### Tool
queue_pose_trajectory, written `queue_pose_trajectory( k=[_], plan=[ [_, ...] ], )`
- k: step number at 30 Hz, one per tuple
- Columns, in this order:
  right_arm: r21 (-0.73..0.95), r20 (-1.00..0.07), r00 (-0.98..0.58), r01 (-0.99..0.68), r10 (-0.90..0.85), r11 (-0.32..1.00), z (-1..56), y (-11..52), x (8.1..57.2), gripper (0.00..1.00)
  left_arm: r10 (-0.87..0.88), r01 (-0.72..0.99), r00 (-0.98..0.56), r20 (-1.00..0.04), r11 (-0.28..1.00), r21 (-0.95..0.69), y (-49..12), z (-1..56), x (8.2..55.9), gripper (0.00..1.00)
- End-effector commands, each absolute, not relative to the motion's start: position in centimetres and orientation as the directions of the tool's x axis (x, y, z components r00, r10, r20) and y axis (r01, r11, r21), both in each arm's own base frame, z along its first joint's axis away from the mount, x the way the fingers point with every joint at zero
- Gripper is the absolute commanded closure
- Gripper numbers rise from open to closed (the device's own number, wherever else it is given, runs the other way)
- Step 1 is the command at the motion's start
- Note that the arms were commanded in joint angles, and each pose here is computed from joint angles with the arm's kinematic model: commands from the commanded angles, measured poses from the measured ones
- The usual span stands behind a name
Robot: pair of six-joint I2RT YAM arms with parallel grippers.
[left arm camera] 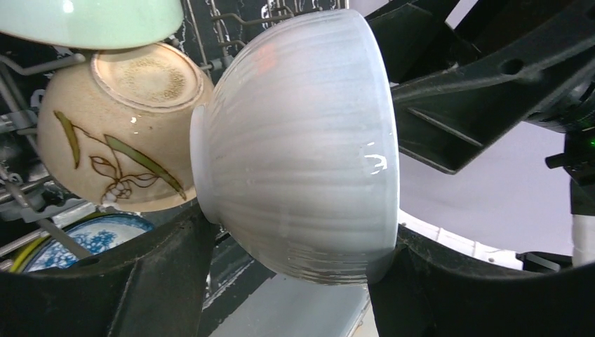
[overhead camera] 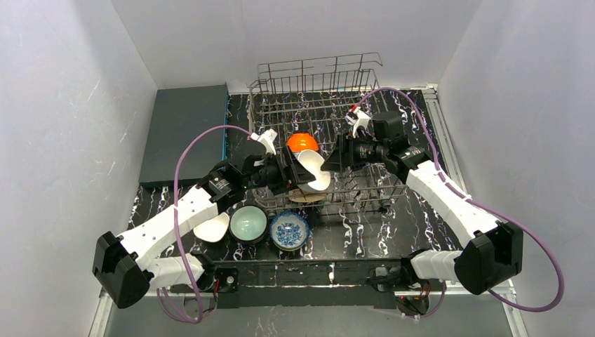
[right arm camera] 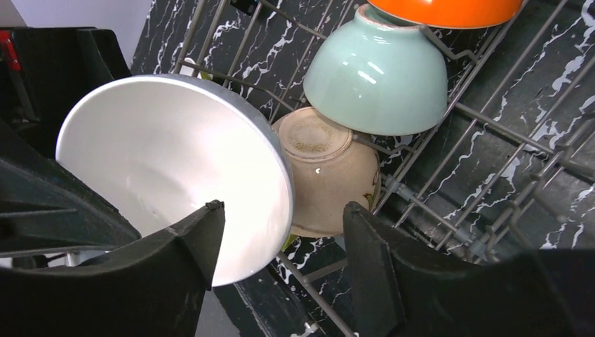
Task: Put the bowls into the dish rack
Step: Place the bowl in the dish rack.
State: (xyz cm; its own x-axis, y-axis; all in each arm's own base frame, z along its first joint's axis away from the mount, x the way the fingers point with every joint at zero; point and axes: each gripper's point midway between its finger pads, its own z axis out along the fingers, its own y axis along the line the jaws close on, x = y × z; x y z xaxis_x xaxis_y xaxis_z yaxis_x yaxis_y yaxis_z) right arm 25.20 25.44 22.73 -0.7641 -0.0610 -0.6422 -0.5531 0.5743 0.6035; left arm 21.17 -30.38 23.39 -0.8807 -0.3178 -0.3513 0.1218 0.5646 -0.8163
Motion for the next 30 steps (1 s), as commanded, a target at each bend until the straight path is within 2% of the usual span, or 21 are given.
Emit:
queue_pose_trajectory(
  k=[1,4,13,18,24,30],
  plan=[
    [0.572,-0.695,-0.717,-0.589,-0.044,0.570,24.6,25.3,25.8,0.25,-0.336,0.223,-0.824,-0.456,0.548,-0.806,-29.3,26.3,21.7,0.85],
    [0.557,-0.705,-0.708,-0.585,-0.036,0.589,24.8,25.0,25.9,0.17,-0.326,0.245,-0.806,-0.493,0.575,-0.781,-28.6,26.4,22.2,0.87],
    [0.514,-0.723,-0.690,-0.577,-0.042,0.635,24.8,23.9,26.0,0.11,-0.245,0.386,-0.743,-0.623,0.603,-0.698,-27.5,28.8,25.3,0.89],
    [0.500,-0.725,-0.688,-0.567,-0.042,0.655,24.7,23.4,26.0,0.04,-0.194,0.474,-0.688,-0.699,0.609,-0.636,-27.0,30.1,28.0,0.92],
    [0.477,-0.724,-0.687,-0.557,-0.055,0.680,24.2,22.8,25.9,0.01,-0.079,0.653,-0.493,-0.866,0.624,-0.429,-26.7,31.8,31.2,0.95],
    [0.468,-0.715,-0.696,-0.542,-0.061,0.698,23.6,22.4,25.9,0.01,0.047,0.734,-0.307,-0.951,0.647,-0.205,-26.4,32.9,34.4,1.00]
  ],
)
